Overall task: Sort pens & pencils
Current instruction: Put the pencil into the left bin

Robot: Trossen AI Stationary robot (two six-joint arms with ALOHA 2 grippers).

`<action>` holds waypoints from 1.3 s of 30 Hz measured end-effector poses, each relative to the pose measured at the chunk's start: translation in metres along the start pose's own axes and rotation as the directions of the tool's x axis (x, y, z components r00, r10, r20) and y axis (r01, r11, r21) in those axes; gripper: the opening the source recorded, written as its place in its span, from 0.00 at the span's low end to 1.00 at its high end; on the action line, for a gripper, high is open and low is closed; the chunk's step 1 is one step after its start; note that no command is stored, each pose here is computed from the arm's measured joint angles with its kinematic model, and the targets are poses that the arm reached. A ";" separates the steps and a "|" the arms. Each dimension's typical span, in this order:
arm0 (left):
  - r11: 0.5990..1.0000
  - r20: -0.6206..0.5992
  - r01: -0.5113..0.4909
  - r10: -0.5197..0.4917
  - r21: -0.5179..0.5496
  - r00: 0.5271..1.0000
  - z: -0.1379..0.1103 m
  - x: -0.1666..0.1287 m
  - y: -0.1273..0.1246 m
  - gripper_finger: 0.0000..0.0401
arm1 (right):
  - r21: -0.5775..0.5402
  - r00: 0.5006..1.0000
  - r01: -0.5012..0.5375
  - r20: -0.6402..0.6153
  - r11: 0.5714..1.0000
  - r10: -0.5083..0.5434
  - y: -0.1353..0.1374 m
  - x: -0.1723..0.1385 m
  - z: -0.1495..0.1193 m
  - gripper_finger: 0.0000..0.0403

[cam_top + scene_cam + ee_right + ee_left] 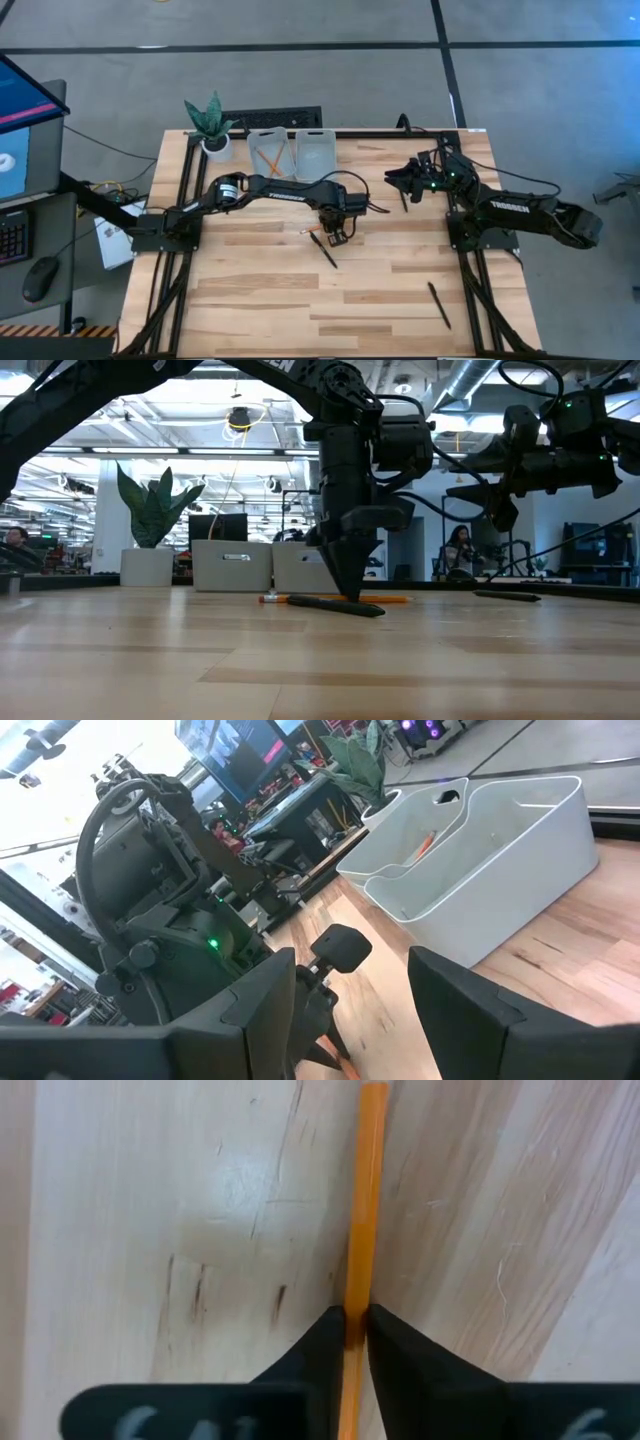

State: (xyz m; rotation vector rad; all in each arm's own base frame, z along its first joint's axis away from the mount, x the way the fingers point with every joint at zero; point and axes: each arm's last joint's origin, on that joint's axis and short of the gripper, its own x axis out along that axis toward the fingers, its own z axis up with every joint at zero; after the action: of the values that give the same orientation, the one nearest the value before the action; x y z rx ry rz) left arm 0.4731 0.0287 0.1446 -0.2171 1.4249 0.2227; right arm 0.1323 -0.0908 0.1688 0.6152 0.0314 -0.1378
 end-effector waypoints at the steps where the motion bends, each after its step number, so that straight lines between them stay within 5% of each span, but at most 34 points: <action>1: 1.000 0.000 0.000 0.000 0.006 1.000 0.000 0.000 0.000 0.07 | 0.000 1.000 0.000 0.000 1.000 0.000 0.000 0.000 0.000 0.54; 21: 1.000 0.007 0.002 -0.002 0.008 1.000 0.001 0.000 0.000 0.05 | 0.000 1.000 0.000 0.000 1.000 0.000 0.000 0.000 0.000 0.54; 39: 0.993 -0.017 0.002 0.001 0.121 1.000 -0.001 -0.005 0.003 0.06 | -0.026 1.000 0.001 0.001 1.000 -0.001 0.000 0.000 0.000 0.54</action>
State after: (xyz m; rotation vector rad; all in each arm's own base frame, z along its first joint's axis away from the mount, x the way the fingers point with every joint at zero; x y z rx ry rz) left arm 0.4702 0.0309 0.1491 -0.1197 1.4504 0.1333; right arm 0.1323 -0.0908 0.1688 0.5894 0.0329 -0.1382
